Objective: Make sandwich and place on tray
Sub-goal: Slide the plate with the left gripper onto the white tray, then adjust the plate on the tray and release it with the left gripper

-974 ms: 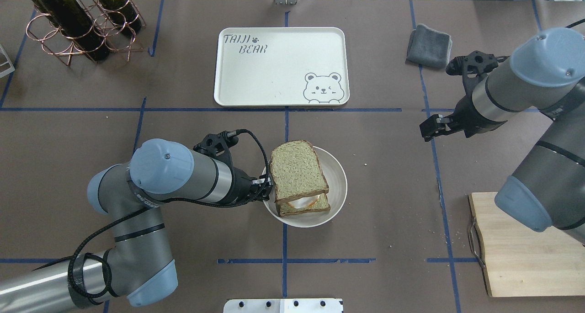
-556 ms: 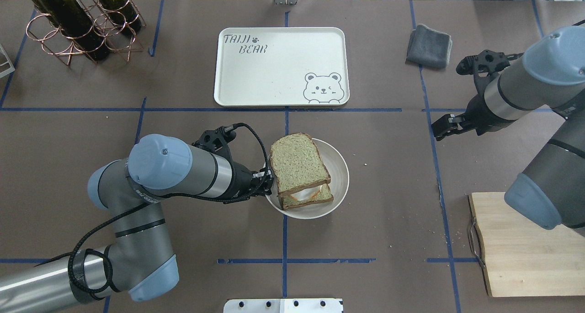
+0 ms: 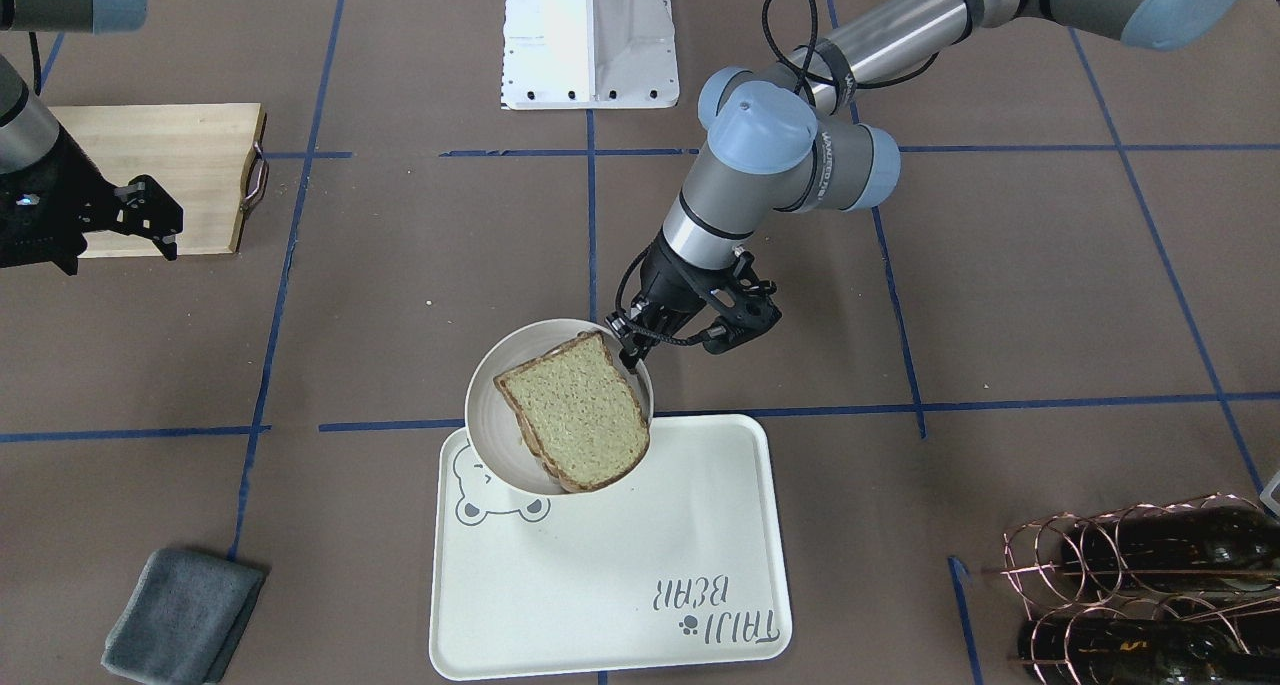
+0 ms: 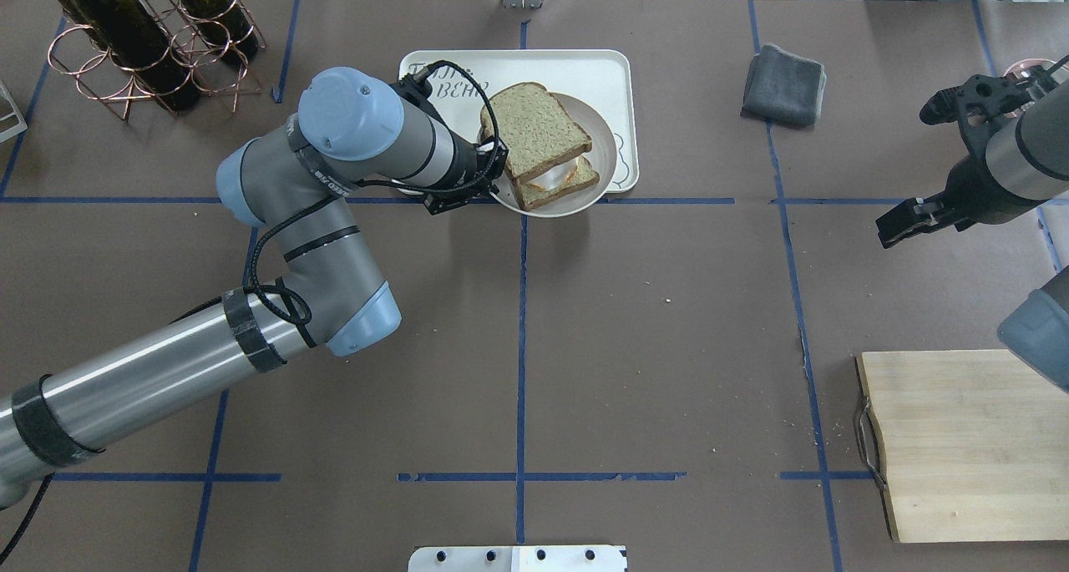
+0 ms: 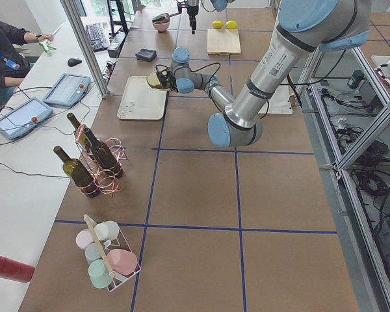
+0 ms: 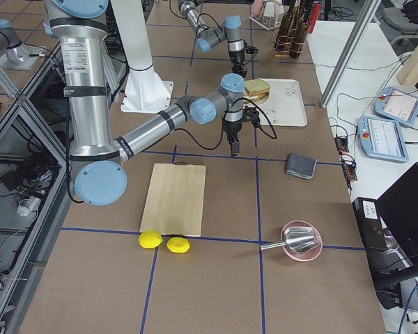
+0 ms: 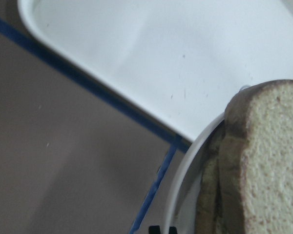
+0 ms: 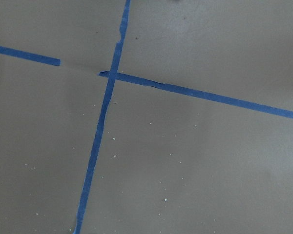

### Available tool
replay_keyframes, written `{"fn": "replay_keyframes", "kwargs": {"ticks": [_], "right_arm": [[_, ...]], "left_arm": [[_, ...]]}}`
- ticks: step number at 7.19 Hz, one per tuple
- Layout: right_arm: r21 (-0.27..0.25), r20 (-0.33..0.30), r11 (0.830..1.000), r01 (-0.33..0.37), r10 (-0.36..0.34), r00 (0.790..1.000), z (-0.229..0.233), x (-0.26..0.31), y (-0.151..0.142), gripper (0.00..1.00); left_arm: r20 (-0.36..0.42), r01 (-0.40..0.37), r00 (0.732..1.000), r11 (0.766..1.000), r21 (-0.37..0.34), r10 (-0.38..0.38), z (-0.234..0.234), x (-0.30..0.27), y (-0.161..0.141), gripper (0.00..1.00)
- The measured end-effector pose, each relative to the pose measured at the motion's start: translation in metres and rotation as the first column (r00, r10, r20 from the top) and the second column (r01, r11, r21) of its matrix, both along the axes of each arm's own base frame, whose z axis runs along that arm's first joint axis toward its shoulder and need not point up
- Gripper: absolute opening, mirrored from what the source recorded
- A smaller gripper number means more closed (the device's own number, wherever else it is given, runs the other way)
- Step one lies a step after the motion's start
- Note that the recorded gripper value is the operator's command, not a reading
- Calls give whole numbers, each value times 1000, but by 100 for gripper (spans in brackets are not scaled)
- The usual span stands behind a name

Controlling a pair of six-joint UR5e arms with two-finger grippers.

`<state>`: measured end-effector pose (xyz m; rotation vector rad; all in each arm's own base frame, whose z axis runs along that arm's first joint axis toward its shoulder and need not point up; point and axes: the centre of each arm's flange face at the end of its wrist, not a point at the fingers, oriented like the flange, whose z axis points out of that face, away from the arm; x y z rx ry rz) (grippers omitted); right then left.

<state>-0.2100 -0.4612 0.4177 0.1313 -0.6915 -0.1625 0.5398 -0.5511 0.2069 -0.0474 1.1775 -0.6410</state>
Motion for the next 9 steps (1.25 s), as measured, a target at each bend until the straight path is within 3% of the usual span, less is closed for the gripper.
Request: {"fn": "replay_keyframes", "kwargs": {"ticks": [3, 6, 7, 8, 9], "right_arm": [[-3, 1, 1000, -1, 1, 1000, 1, 1, -1, 100], [-2, 2, 1000, -5, 5, 1000, 0, 3, -2, 100], [-2, 2, 1000, -5, 5, 1000, 0, 3, -2, 100], [-2, 2, 1000, -5, 5, 1000, 0, 3, -2, 100], [-1, 2, 1000, -6, 6, 1000, 0, 4, -2, 100]], "left_arm": [[34, 88, 996, 996, -8, -87, 37, 9, -52, 0], [36, 120, 992, 991, -58, -118, 57, 25, -66, 0], [38, 122, 992, 991, -64, -119, 58, 27, -67, 39], [40, 120, 992, 991, -64, -118, 58, 29, -67, 99], [42, 115, 993, 992, -57, -113, 58, 30, -66, 100]]}}
